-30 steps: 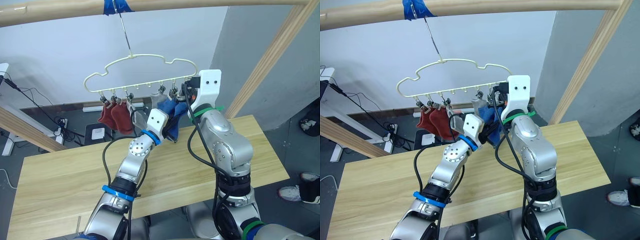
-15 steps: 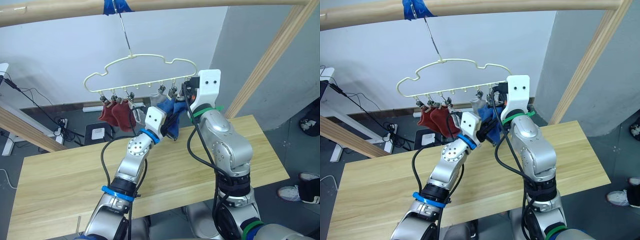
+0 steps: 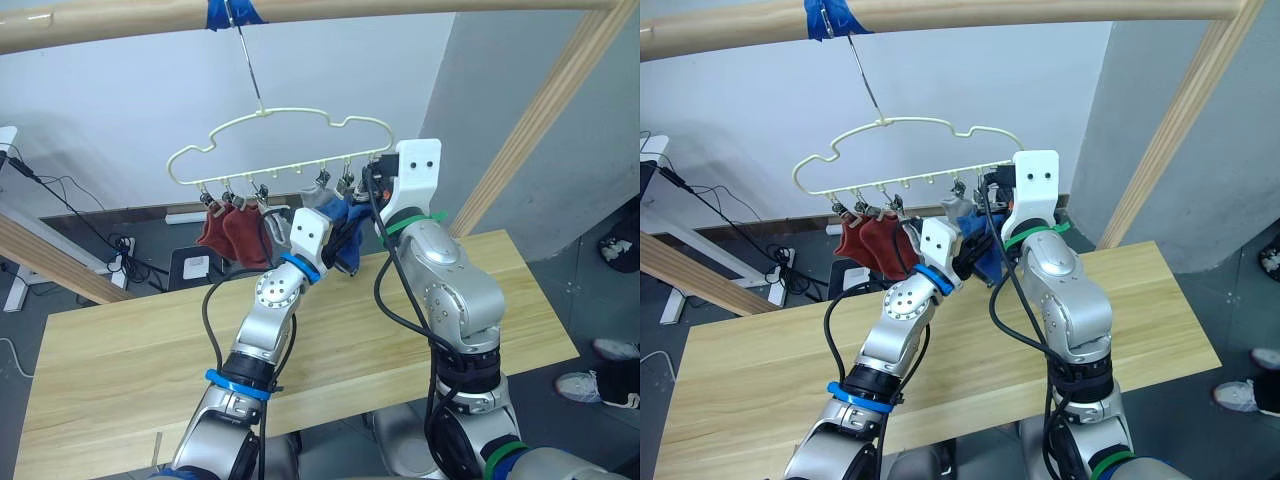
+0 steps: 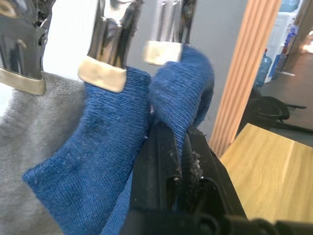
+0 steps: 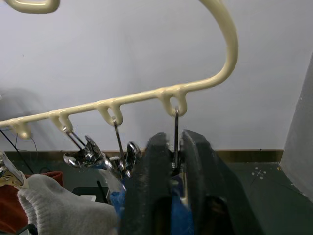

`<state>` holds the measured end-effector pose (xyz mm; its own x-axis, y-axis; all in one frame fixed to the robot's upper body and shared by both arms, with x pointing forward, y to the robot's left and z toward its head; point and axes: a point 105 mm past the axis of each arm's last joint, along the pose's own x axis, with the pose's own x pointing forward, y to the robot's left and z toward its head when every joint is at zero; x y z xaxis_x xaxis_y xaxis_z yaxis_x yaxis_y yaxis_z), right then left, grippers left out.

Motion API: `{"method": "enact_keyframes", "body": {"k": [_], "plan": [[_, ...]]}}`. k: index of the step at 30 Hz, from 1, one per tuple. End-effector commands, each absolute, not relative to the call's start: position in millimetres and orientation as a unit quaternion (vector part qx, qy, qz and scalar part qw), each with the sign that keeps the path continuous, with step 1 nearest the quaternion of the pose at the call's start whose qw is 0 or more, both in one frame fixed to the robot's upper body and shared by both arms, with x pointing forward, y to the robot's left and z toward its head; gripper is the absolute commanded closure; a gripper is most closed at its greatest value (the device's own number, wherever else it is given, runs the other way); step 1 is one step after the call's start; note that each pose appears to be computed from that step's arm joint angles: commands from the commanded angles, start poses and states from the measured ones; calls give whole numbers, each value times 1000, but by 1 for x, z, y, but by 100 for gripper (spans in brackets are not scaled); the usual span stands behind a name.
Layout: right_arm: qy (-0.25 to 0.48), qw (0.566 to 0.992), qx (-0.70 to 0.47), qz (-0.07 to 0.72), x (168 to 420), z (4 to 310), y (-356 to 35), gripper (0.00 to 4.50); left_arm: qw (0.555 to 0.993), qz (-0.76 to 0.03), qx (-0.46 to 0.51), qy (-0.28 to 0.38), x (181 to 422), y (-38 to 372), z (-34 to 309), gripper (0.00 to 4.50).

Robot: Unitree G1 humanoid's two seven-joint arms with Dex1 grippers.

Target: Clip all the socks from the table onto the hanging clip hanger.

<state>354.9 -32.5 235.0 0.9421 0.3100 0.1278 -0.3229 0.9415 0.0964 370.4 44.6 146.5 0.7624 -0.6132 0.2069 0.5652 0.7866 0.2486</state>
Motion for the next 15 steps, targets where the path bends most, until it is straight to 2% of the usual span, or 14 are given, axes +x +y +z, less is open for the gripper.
{"method": "enact_keyframes", "body": {"k": [1, 3, 8, 11, 15], "plan": [[-95, 979, 66, 166, 346, 254, -30, 253, 933, -308, 79, -169, 371, 43, 165, 450], [-99, 978, 72, 168, 346, 256, -32, 180, 933, -307, 81, -170, 372, 43, 165, 450], [-108, 974, 69, 188, 339, 261, -35, 9, 933, -331, 67, -123, 370, 42, 150, 314], [-110, 968, 48, 219, 328, 259, -42, 0, 921, -368, 81, -103, 357, 45, 140, 219], [-109, 957, 3, 267, 314, 254, -53, 0, 906, -407, 89, -77, 339, 57, 133, 122]]}}
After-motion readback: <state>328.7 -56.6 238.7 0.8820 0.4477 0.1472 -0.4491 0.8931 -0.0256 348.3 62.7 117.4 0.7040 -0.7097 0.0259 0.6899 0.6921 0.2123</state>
